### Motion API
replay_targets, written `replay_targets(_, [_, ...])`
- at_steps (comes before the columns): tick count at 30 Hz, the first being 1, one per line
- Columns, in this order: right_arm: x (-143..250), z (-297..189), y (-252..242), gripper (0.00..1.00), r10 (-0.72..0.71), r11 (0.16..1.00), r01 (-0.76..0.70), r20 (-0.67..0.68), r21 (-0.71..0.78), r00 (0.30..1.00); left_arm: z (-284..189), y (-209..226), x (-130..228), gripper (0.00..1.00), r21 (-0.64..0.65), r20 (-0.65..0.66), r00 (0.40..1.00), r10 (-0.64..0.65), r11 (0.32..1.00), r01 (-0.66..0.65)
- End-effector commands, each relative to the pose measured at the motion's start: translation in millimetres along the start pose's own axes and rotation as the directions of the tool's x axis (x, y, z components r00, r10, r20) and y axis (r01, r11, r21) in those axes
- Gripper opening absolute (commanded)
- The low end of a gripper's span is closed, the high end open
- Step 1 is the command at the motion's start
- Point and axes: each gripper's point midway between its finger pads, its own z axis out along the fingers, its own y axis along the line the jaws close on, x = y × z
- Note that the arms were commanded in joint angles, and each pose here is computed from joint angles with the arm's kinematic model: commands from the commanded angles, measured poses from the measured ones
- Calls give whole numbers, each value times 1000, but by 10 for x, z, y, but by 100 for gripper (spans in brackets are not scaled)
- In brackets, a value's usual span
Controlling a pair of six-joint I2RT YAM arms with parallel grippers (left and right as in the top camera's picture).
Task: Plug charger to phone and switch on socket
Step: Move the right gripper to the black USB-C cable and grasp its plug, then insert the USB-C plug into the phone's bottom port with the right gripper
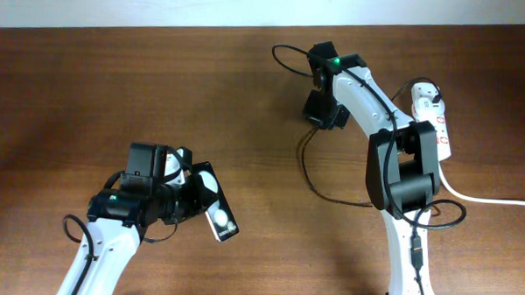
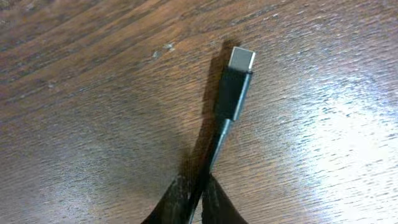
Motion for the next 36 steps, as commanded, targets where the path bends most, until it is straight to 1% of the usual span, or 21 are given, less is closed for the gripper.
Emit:
replay_targets(1, [146, 253, -86, 4, -84, 995, 87, -65, 41, 994, -34, -165, 38, 0, 77, -24, 999, 27, 997, -26])
replay_targets(4, [153, -151, 79, 4, -199, 978, 196, -39, -72, 979, -36, -180, 46, 0, 86, -30, 999, 15, 996, -13])
replay_targets(5, [206, -455, 179, 4, -259, 956, 253, -21, -152, 966, -36, -180, 46, 0, 85, -33, 999, -21, 996, 23])
replay_targets(9, [478, -1554, 155, 4, -388, 878, 395, 84, -269, 918, -47, -271, 80, 0, 135, -57, 998, -17, 991, 25])
replay_targets(10, [601, -1857, 129, 4, -414, 849, 430, 117, -306, 902, -69, -416, 78, 0, 212, -68, 998, 10, 977, 4])
replay_targets(11, [817, -2298, 39, 4, -435, 815, 465, 165, -346, 885, -100, -585, 53, 0, 301, -68, 996, 51, 953, -28])
replay_targets(13, [1073, -2683, -62, 4, -467, 766, 512, 212, -388, 859, -155, -842, -6, 0, 436, -47, 989, 141, 894, -107])
replay_targets(15, [1497, -3189, -276, 4, -491, 703, 565, 279, -432, 825, -137, -1038, -77, 0, 557, -39, 974, 222, 815, -163])
replay_targets(17, [1777, -3438, -491, 4, -483, 691, 580, 321, -432, 815, -106, -1161, -132, 0, 645, -29, 957, 287, 737, -202])
replay_targets(18, [1910, -3539, -572, 4, -477, 676, 591, 350, -441, 806, -145, -1279, -171, 0, 713, -1, 939, 345, 658, -241])
replay_targets(19, [2064, -3611, -633, 4, -473, 651, 600, 371, -464, 799, -156, -1344, -230, 0, 741, 4, 937, 349, 628, -237])
replay_targets(20, [2245, -3605, -738, 4, -472, 639, 603, 376, -478, 798, -154, -1399, -321, 0, 752, 4, 945, 326, 622, -217])
replay_targets(21, [2431, -3476, -882, 4, -474, 642, 600, 368, -478, 800, -243, -1530, -442, 0, 775, 51, 945, 323, 584, -241])
replay_targets(23, [2568, -3186, -982, 4, -453, 670, 553, 318, -495, 833, -408, -1684, -519, 0, 801, 74, 950, 303, 549, -237])
replay_targets(25, [2690, -2780, -1042, 4, -463, 683, 523, 253, -509, 850, -477, -1741, -540, 0, 814, 54, 959, 277, 545, -203])
replay_targets(27, [2728, -2532, -1059, 4, -472, 695, 506, 207, -511, 857, -475, -1740, -541, 0, 814, 44, 962, 269, 549, -190])
replay_targets(29, [2761, -2430, -993, 4, -506, 671, 536, 212, -512, 836, -469, -1741, -568, 0, 812, 22, 971, 237, 562, -156])
replay_targets(31, [2877, -2411, -768, 4, -589, 577, 632, 273, -517, 761, -460, -1743, -606, 0, 808, 35, 975, 220, 568, -158])
replay_targets(32, [2886, -2386, -624, 4, -592, 584, 647, 287, -491, 753, -459, -1743, -609, 0, 807, 36, 975, 219, 568, -158])
replay_targets(34, [2979, -2351, -431, 4, -643, 533, 699, 309, -477, 701, -459, -1743, -608, 0, 808, 37, 975, 220, 568, -158])
replay_targets(36, [3054, -2228, -266, 4, -679, 524, 721, 288, -453, 675, -461, -1743, -600, 0, 809, 34, 974, 223, 567, -158])
